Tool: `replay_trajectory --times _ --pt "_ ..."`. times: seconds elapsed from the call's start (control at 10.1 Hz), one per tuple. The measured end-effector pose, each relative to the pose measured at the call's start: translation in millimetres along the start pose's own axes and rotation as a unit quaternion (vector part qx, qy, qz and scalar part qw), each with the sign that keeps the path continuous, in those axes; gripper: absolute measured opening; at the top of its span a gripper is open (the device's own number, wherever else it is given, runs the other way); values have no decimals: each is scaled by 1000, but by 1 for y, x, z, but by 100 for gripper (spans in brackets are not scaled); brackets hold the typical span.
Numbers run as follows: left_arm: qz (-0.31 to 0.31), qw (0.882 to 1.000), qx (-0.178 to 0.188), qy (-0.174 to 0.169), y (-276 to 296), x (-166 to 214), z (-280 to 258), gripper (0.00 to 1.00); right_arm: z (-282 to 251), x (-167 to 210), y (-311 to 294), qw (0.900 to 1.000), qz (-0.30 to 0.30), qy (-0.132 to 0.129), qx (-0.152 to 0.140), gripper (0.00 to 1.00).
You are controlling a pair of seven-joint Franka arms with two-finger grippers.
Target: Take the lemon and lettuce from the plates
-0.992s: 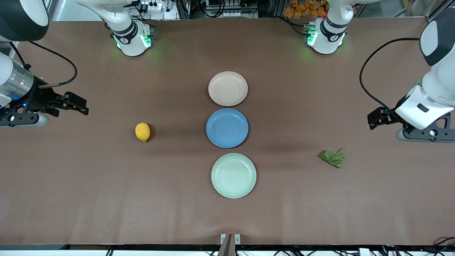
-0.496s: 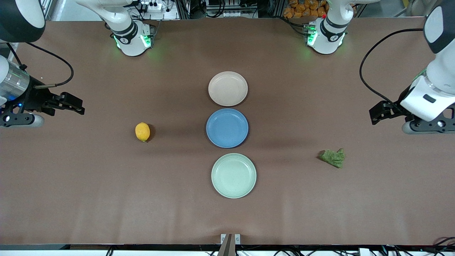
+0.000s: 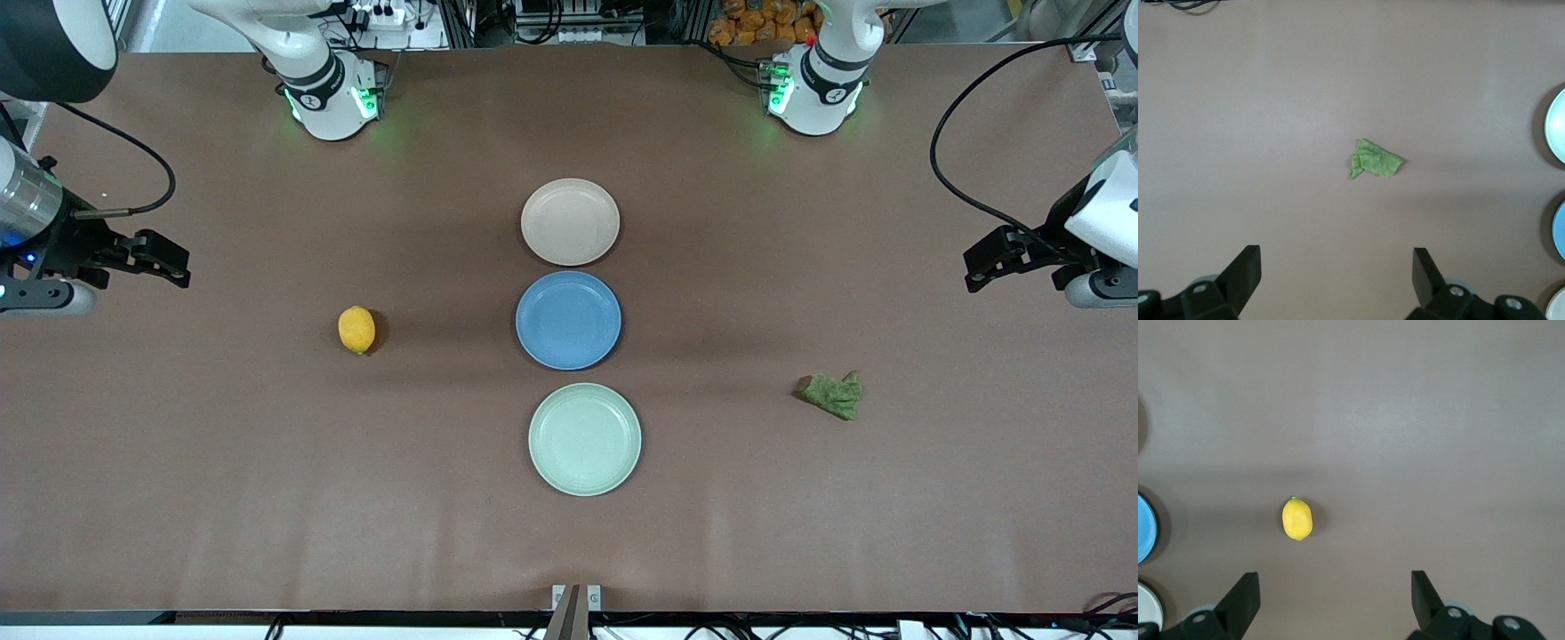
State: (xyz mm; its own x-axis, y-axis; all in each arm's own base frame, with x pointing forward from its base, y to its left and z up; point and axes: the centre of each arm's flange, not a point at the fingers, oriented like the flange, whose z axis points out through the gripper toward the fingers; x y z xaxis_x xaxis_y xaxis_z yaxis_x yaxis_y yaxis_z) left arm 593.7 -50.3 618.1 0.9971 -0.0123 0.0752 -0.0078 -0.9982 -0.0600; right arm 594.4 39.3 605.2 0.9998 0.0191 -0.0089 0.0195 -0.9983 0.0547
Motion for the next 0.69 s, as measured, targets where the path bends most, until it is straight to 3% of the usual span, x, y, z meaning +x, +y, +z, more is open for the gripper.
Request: replay_trajectory --times 0.3,0.69 --pt "-6 1000 4 -13 -9 -17 5 100 -10 -9 4 1000 3 -25 -8 100" --pt "-10 1000 3 -15 -14 -36 0 100 -24 -14 6 1000 7 -20 -8 100"
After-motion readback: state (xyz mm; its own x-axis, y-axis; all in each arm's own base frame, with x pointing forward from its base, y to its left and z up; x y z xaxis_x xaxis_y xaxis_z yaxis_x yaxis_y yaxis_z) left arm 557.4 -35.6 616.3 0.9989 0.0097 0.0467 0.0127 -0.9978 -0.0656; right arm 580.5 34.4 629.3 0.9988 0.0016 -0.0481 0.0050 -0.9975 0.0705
